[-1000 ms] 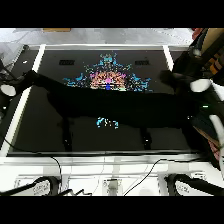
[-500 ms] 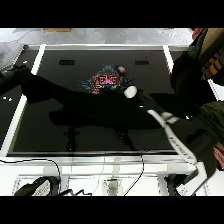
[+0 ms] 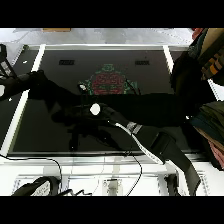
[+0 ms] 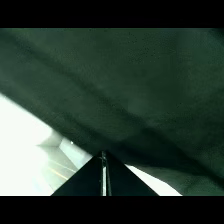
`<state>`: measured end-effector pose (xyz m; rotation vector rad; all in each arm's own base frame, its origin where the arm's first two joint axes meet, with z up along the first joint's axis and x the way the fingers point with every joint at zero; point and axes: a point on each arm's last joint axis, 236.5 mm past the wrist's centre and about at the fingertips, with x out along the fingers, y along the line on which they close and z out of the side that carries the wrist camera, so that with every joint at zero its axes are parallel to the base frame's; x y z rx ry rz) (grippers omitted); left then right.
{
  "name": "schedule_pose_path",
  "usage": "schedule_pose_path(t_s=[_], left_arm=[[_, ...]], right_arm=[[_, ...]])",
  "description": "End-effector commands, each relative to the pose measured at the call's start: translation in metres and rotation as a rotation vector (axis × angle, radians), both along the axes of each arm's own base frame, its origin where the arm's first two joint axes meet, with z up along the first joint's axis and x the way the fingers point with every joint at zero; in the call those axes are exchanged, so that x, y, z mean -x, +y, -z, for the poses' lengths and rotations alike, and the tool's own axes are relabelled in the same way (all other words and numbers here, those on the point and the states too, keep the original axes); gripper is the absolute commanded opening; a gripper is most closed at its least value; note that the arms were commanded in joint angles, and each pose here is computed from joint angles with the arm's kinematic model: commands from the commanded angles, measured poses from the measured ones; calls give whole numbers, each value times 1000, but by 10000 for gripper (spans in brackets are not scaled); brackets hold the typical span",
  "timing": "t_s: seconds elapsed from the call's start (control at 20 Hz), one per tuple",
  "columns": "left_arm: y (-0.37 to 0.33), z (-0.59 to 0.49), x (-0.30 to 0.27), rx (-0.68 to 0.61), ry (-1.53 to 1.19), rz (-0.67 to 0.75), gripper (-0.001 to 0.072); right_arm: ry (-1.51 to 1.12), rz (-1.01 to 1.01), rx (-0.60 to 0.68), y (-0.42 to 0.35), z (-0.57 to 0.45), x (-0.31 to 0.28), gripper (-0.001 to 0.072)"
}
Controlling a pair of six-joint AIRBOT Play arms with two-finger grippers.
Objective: Fold the clothes and pants, and hang the long-sleeved shirts on hangers.
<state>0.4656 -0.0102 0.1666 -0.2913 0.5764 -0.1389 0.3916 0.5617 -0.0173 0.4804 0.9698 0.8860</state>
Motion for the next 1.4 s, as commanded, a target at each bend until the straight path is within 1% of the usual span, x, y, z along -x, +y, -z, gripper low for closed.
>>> schedule_pose_path(t_s=[0.0, 0.1, 0.2, 0.3, 0.4, 0.6, 0.8, 0.95, 1.1, 1.25, 1.35], left_arm=[[-2, 7, -2, 3, 18, 8, 8], [0, 3, 4, -145, -11, 89, 8], [-2, -10, 15, -210, -45, 137, 7], [-13, -34, 26, -171, -93, 152, 7], [-27, -66, 39, -112, -168, 162, 7], [-51, -93, 69, -41, -201, 225, 7], [-51, -86, 66, -38, -179, 229, 8], [-50, -69, 55, -26, -140, 228, 8], [-57, -43, 38, 24, -81, 244, 7], [-104, -42, 27, 125, -134, 395, 8], [-149, -35, 29, 132, -161, 531, 7]], right_arm=[[-43, 25, 3, -3, 0, -15, 18], [-47, 79, -4, -26, -7, -45, 19], [-44, 111, -9, -46, -15, -69, 19], [-60, 155, -26, -57, -22, -87, 18], [-36, 198, -49, -57, -20, -93, 18], [29, 208, -70, -36, -5, -74, 18], [44, 144, -61, -5, 5, -37, 18], [54, 120, -50, -1, 7, -28, 18], [61, 127, -17, -29, 5, -50, 19], [27, 144, 96, -103, -6, -95, 19], [18, 172, 194, -173, -17, -124, 19]])
